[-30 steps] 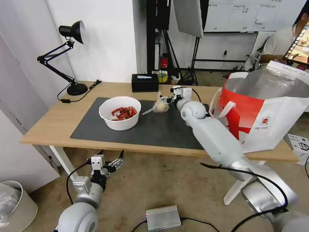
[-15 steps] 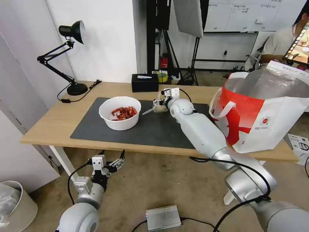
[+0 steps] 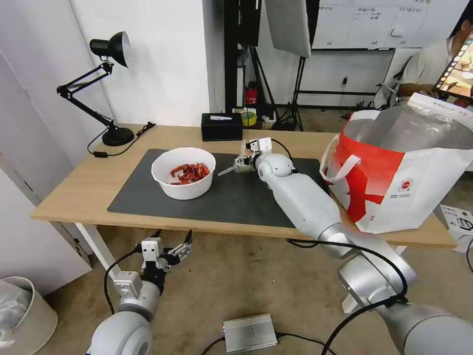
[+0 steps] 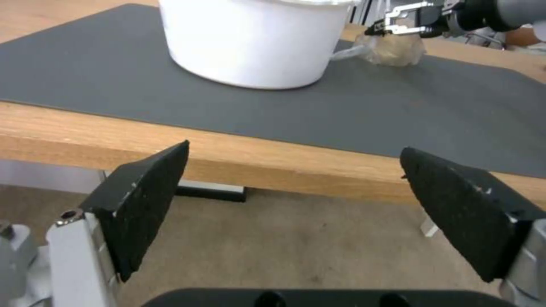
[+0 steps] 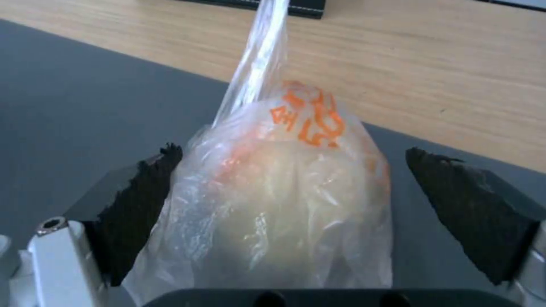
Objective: Pick up the trash from the table and place it into the takeout bag.
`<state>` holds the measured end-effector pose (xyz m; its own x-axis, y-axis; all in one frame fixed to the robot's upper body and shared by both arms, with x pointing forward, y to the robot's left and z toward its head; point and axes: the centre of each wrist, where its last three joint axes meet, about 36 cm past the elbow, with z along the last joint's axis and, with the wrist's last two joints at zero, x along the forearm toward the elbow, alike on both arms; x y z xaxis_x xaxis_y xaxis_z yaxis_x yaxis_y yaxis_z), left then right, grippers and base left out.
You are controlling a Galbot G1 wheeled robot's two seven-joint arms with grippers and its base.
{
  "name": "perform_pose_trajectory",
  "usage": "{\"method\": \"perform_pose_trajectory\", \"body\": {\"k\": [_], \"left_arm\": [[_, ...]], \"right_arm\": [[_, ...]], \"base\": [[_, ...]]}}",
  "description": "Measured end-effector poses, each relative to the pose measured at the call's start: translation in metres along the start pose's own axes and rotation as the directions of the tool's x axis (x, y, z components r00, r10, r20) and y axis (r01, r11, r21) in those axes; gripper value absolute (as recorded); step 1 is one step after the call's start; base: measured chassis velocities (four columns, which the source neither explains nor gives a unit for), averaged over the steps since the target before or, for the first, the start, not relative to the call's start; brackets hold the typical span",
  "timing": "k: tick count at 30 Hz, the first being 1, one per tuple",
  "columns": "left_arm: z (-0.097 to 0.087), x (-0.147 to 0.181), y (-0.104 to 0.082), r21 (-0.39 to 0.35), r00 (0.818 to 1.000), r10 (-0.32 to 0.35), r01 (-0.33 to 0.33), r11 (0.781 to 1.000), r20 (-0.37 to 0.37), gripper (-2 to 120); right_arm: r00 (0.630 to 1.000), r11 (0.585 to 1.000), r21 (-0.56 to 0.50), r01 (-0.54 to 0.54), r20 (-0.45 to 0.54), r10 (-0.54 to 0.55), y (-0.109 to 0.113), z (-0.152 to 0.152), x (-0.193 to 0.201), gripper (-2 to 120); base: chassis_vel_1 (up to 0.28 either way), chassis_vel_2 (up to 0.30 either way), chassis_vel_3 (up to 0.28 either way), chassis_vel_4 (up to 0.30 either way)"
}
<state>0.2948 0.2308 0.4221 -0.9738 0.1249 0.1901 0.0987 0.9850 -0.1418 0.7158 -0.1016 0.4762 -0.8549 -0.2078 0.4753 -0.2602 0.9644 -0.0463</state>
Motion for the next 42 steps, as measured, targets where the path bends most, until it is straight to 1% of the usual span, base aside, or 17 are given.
{"method": "perform_pose_trajectory", "body": {"k": [9, 12, 13, 16, 17, 19, 20, 23, 24, 25, 27, 28, 31, 32, 35, 38, 42], "left_arm": [[0.001, 0.001, -0.002, 0.007, 1.0, 0.001, -0.001, 1.0, -0.002, 100], [0.002, 0.001, -0.003, 0.01, 1.0, 0.001, -0.001, 1.0, -0.004, 100], [0.002, 0.001, -0.003, 0.01, 1.0, 0.001, -0.001, 1.0, -0.004, 100], [0.002, 0.001, -0.003, 0.01, 1.0, 0.002, -0.002, 1.0, -0.004, 100], [0.002, 0.001, -0.003, 0.01, 1.0, 0.002, -0.002, 1.0, -0.004, 100], [0.002, 0.001, -0.003, 0.01, 1.0, 0.002, -0.002, 1.0, -0.003, 100], [0.002, 0.001, -0.003, 0.01, 1.0, 0.002, -0.002, 1.0, -0.003, 100], [0.002, 0.001, -0.003, 0.01, 1.0, 0.003, -0.003, 1.0, -0.003, 100], [0.002, 0.001, -0.003, 0.01, 1.0, 0.003, -0.003, 1.0, -0.003, 100], [0.002, 0.0, -0.003, 0.01, 1.0, 0.003, -0.003, 1.0, -0.003, 100], [0.002, 0.0, -0.004, 0.01, 1.0, 0.004, -0.004, 1.0, -0.002, 100], [0.002, 0.0, -0.004, 0.01, 1.0, 0.004, -0.004, 1.0, -0.002, 100], [0.001, 0.0, -0.003, 0.009, 1.0, 0.003, -0.003, 1.0, -0.002, 100], [0.001, 0.0, -0.003, 0.009, 1.0, 0.003, -0.003, 1.0, -0.002, 100], [0.001, 0.0, -0.002, 0.008, 1.0, 0.002, -0.002, 1.0, -0.001, 100], [0.001, 0.0, -0.002, 0.008, 1.0, 0.002, -0.002, 1.0, -0.001, 100], [0.001, 0.0, -0.003, 0.009, 1.0, 0.002, -0.002, 1.0, -0.001, 100]], "right_arm": [[1.0, 1.0, -0.002, 0.002, -0.014, -0.002, 0.003, 0.004, -0.004, 99], [1.0, 1.0, -0.003, 0.004, -0.011, -0.004, 0.003, 0.004, -0.004, 88], [1.0, 1.0, -0.003, 0.004, -0.011, -0.004, 0.003, 0.004, -0.004, 88], [1.0, 1.0, -0.004, 0.004, -0.01, -0.004, 0.003, 0.006, -0.004, 72], [1.0, 1.0, -0.004, 0.004, -0.01, -0.004, 0.003, 0.006, -0.004, 72], [1.0, 1.0, -0.004, 0.002, -0.009, -0.002, 0.001, 0.007, -0.003, 63], [1.0, 1.0, -0.004, 0.002, -0.009, -0.002, 0.001, 0.007, -0.003, 63], [1.0, 1.0, -0.003, -0.002, -0.005, 0.002, 0.0, 0.008, -0.001, 47], [1.0, 1.0, -0.003, -0.002, -0.005, 0.002, 0.0, 0.008, -0.001, 47], [1.0, 1.0, -0.003, -0.004, -0.004, 0.004, 0.0, 0.009, -0.001, 43], [1.0, 1.0, 0.0, -0.011, -0.002, 0.011, 0.0, 0.009, 0.004, 32], [1.0, 1.0, 0.0, -0.011, -0.002, 0.011, 0.0, 0.009, 0.004, 32], [1.0, 1.0, 0.005, -0.011, 0.01, 0.011, 0.001, 0.008, 0.015, 18], [1.0, 1.0, 0.005, -0.011, 0.01, 0.011, 0.001, 0.008, 0.015, 18], [1.0, 1.0, 0.003, -0.01, 0.027, 0.01, 0.003, 0.008, 0.03, 6], [0.999, 1.0, 0.003, -0.015, 0.031, 0.015, 0.003, 0.012, 0.04, 3], [0.999, 1.0, 0.004, -0.025, 0.033, 0.025, 0.0, 0.018, 0.051, 3]], "base": [[0.0, 0.0, 0.0, 0.0], [0.0, 0.0, 0.0, 0.0], [0.0, 0.0, 0.0, 0.0], [0.0, 0.0, 0.0, 0.0], [0.0, 0.0, 0.0, 0.0], [0.0, 0.0, 0.0, 0.0], [0.0, 0.0, 0.0, 0.0], [0.0, 0.0, 0.0, 0.0], [0.0, 0.0, 0.0, 0.0], [0.0, 0.0, 0.0, 0.0], [0.0, 0.0, 0.0, 0.0], [0.0, 0.0, 0.0, 0.0], [0.0, 0.0, 0.0, 0.0], [0.0, 0.0, 0.0, 0.0], [0.0, 0.0, 0.0, 0.0], [0.0, 0.0, 0.0, 0.0], [0.0, 0.0, 0.0, 0.0]]}}
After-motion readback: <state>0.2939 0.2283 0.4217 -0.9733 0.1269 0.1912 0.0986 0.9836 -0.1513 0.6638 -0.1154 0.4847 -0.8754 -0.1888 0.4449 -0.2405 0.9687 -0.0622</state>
